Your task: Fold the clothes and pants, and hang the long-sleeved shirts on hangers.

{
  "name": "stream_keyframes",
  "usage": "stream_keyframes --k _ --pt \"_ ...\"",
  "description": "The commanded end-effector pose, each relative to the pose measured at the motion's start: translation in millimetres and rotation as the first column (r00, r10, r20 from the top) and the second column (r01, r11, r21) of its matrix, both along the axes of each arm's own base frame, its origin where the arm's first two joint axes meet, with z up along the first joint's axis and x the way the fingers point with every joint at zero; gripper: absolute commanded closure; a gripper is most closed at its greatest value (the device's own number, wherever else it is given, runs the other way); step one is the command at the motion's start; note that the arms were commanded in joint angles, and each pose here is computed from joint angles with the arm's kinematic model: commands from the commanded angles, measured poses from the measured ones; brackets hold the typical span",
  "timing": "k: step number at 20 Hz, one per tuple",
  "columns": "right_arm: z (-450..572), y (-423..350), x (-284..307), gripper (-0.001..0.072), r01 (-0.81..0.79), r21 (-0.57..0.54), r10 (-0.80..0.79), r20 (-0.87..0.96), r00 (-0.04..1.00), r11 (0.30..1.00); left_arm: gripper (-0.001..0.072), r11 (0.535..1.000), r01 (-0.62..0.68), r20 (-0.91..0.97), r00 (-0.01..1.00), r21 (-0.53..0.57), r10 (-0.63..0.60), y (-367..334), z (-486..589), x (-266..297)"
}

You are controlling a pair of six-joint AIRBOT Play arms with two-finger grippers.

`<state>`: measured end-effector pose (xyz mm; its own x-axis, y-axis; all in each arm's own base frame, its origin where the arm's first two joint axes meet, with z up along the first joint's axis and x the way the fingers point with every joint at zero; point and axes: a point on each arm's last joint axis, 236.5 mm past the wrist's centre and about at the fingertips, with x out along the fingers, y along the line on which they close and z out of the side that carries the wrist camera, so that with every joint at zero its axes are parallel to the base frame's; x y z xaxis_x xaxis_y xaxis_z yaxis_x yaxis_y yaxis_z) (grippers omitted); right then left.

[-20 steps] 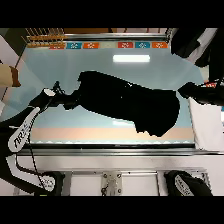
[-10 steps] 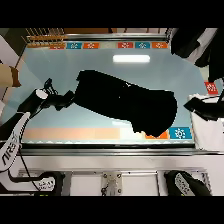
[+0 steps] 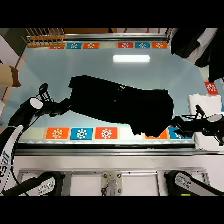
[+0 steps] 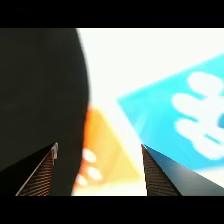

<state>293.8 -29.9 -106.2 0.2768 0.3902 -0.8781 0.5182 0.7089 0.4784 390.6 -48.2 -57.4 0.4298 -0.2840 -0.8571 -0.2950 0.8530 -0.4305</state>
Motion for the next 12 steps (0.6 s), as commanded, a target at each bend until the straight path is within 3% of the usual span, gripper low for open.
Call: stream_keyframes --k 1,5,6,7,8,9,12 --pt "-16.1 26.0 25.6 0.0123 -0.006 0.088 0.0 0.068 0.998 0.996 0.0699 1.0 0.001 0.002 1.0 0.005 -0.001 0.9 1.2 -2.3" --pt "-17.6 56.7 39.5 0.0132 -0.061 0.15 0.044 0.117 0.992 0.987 0.0699 1.0 0.001 0.003 1.0 0.005 -0.001 1.0 1.3 -2.0" --pt "-17.2 60.5 40.1 0.0205 -0.084 0.145 0.066 0.126 0.99 0.986 0.0698 1.0 0.001 0.003 1.0 0.005 -0.001 1.1 1.3 -2.0" --pt "-15.3 62.5 41.4 0.0446 -0.118 0.134 0.098 0.145 0.985 0.984 0.0699 1.0 0.001 0.003 1.0 0.006 -0.001 1.4 1.2 -2.0" --pt "-11.6 62.7 43.4 0.0633 -0.142 0.128 0.12 0.163 0.979 0.982 0.0699 1.0 -0.004 0.003 1.0 0.006 0.004 3.1 1.3 -1.7" --pt "-6.2 61.5 46.3 0.0698 -0.158 0.119 0.135 0.179 0.975 0.98 0.0699 1.0 -0.01 0.0 1.0 0.004 0.01 6.3 2.0 -2.0" --pt "35.4 49.2 63.6 0.0699 -0.241 0.013 0.229 0.259 0.938 0.97 0.0698 0.999 -0.034 0.043 0.998 -0.003 0.035 23.6 35.5 12.3"
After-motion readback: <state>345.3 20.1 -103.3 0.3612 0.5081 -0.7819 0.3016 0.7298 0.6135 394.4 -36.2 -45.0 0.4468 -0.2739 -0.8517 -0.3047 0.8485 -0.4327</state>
